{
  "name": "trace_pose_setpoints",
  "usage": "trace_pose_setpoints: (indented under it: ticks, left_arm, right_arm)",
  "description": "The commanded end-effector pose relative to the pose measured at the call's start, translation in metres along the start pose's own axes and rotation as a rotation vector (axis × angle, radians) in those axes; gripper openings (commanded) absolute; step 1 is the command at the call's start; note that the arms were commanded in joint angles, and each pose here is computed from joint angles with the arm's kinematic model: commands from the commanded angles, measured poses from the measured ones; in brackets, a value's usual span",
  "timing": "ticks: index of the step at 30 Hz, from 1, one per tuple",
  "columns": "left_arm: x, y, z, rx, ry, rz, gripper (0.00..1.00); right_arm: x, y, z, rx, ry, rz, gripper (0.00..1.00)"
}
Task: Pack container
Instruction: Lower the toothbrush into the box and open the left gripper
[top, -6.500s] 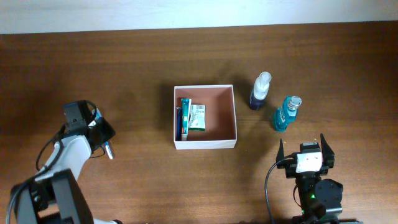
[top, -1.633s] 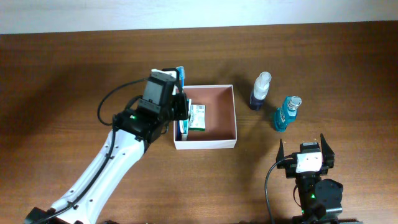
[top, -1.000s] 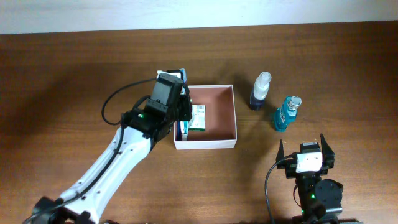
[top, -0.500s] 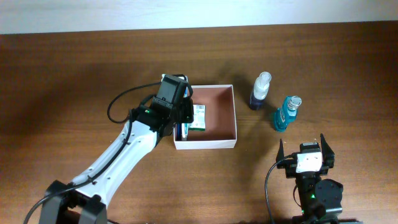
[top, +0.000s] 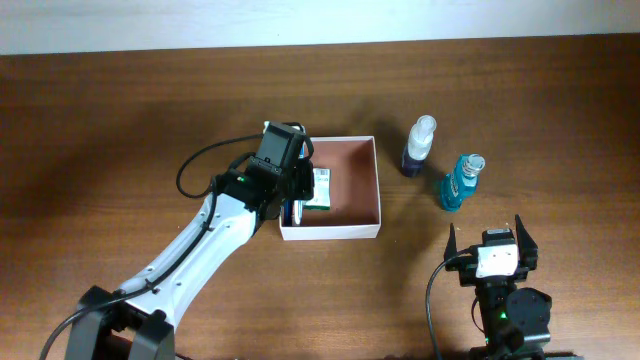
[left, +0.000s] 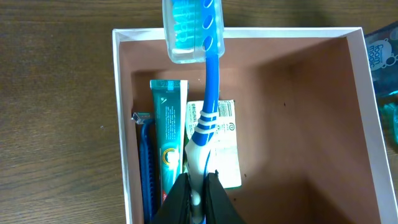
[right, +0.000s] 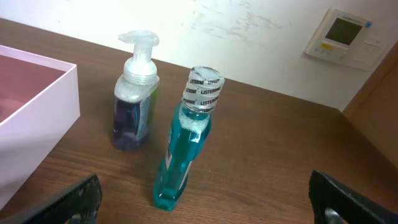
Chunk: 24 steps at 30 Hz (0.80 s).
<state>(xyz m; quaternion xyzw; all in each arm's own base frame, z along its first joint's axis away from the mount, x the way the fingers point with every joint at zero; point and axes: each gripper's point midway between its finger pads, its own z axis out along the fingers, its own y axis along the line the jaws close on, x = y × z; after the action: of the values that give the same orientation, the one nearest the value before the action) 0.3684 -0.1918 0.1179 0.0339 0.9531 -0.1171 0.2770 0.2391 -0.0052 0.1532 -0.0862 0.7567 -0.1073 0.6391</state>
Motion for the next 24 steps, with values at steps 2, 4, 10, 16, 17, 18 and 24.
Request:
trace_pose_setpoints:
  ticks: [2,4,10,16,17,18,24]
  left_arm:
    - [-0.002,-0.001,0.003,-0.016,-0.003,-0.003,0.03]
    - [-0.002,0.001,0.003,-0.023,-0.005,-0.003,0.03]
    - [0.002,-0.003,0.008,-0.022,0.007,0.007,0.03]
    - [0.011,0.005,0.023,-0.062,0.041,0.010,0.02]
    - [0.012,0.005,0.024,-0.063,0.044,0.010,0.02]
    - [0.012,0.005,0.025,-0.065,0.046,0.010,0.02]
    - [0.009,0.004,0.025,-0.062,0.032,0.009,0.03]
  right_arm:
    - [0.002,-0.002,0.000,0.014,0.001,0.002,0.98]
    - [0.002,-0.002,0.000,0.014,0.001,0.002,0.98]
    - [0.002,-0.002,0.000,0.014,0.001,0.002,0.98]
    - [0.002,-0.002,0.000,0.014,0.001,0.002,0.98]
    - [0.002,-0.002,0.000,0.014,0.001,0.002,0.98]
    - [0.002,-0.002,0.000,0.014,0.001,0.001,0.98]
    - [0.002,-0.002,0.000,0.014,0.001,0.002,0.98]
